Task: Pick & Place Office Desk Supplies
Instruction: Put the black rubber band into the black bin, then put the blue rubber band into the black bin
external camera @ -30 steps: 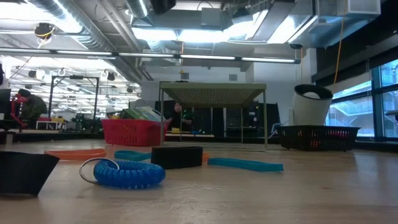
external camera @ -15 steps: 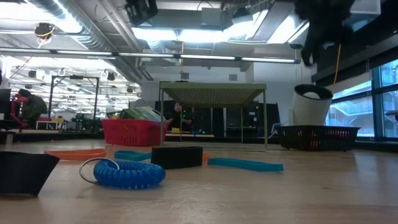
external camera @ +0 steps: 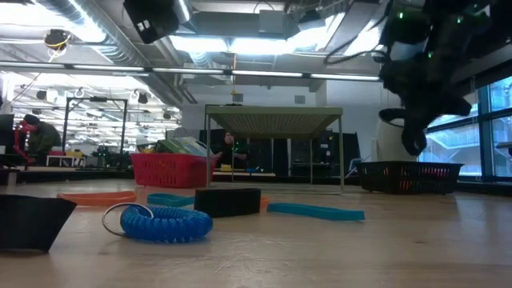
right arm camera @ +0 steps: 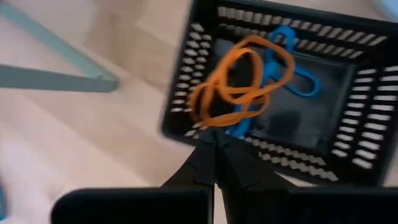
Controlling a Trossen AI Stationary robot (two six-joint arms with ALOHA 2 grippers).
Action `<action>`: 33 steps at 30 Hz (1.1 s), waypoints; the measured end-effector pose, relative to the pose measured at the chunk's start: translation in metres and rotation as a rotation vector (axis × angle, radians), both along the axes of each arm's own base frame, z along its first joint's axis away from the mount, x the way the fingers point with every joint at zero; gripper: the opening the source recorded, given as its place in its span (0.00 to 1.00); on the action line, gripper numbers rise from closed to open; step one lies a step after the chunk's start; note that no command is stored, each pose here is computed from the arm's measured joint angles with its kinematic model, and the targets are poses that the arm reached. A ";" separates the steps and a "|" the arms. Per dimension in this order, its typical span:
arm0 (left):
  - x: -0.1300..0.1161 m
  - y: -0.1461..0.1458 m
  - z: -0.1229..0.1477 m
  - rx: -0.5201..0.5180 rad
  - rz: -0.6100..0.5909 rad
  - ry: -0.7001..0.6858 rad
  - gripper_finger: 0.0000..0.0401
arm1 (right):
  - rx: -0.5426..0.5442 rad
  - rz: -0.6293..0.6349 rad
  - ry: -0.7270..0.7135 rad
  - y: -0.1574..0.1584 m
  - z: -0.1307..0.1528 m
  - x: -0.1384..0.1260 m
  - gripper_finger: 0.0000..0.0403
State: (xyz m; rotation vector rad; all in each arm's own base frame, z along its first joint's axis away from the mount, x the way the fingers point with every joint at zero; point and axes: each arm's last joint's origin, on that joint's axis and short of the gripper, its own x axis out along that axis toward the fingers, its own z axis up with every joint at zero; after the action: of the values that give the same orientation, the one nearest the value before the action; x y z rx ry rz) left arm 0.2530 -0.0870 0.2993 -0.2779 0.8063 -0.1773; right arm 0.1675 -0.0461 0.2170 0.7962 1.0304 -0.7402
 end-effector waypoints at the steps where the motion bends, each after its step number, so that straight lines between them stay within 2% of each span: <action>1: 0.000 0.000 0.000 0.001 0.002 0.000 0.24 | -0.004 -0.011 0.010 -0.003 -0.003 -0.002 0.01; 5: 0.000 0.000 0.000 0.002 0.002 0.000 0.24 | -0.054 -0.054 0.032 -0.014 -0.009 -0.007 0.01; 12: 0.006 -0.002 -0.007 0.007 -0.001 0.025 0.24 | -0.063 -0.103 0.054 -0.026 -0.018 -0.014 0.02; 20: 0.015 -0.007 -0.021 -0.027 -0.032 0.090 0.24 | -0.081 -0.111 0.062 -0.028 -0.019 -0.015 0.12; 25: 0.016 -0.007 -0.023 -0.027 -0.033 0.096 0.24 | -0.090 -0.071 0.069 -0.028 -0.019 -0.015 0.22; 33: 0.017 -0.008 -0.021 -0.034 -0.034 0.076 0.24 | -0.080 -0.099 0.062 -0.028 -0.019 -0.015 0.52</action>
State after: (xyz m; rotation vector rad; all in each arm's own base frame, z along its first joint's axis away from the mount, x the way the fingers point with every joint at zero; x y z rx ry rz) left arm 0.2702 -0.0947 0.2782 -0.3047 0.8843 -0.2133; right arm 0.1522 -0.0744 0.1981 0.7628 1.0158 -0.8903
